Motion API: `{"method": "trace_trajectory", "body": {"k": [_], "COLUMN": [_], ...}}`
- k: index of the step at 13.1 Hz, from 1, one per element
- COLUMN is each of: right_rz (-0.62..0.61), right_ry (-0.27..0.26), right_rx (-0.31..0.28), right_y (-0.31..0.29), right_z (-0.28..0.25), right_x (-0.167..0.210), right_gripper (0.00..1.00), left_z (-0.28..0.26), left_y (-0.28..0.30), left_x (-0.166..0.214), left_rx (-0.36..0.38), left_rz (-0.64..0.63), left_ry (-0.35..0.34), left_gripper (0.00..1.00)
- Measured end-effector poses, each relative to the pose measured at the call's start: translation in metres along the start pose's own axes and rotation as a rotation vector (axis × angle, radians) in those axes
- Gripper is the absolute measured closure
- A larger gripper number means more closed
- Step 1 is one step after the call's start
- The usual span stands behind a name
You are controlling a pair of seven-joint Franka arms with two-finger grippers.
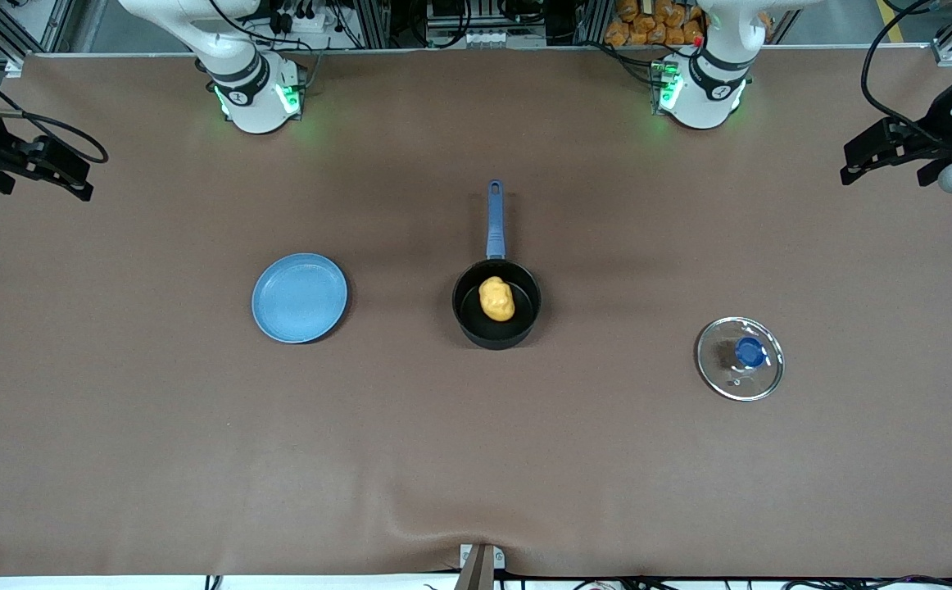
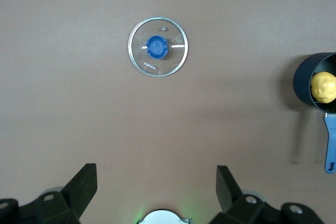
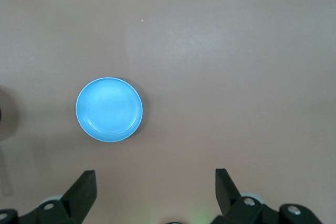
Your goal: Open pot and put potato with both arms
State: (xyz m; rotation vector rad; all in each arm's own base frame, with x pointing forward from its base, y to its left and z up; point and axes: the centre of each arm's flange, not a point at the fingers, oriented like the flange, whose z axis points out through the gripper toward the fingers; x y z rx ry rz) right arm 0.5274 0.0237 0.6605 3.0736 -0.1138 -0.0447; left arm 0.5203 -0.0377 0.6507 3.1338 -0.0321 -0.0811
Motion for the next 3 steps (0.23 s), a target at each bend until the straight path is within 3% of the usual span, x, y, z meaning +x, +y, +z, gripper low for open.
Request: {"method": "trace_trajectory", "body": {"k": [3], "right_rz": [-0.004], "right_ry": [0.005], "right_rx": [0.013], "right_y": [-0.0027], "right_z": [-0.0006], "right_x": [0.0004], "right_gripper": [0.0], "left_z": [0.0017], "left_y": [0.0001], "left_x": [0.0012], "left_rx": [0.0], "left_rz": [0.003], "left_ry": [-0.003], "left_gripper": [0.0]}}
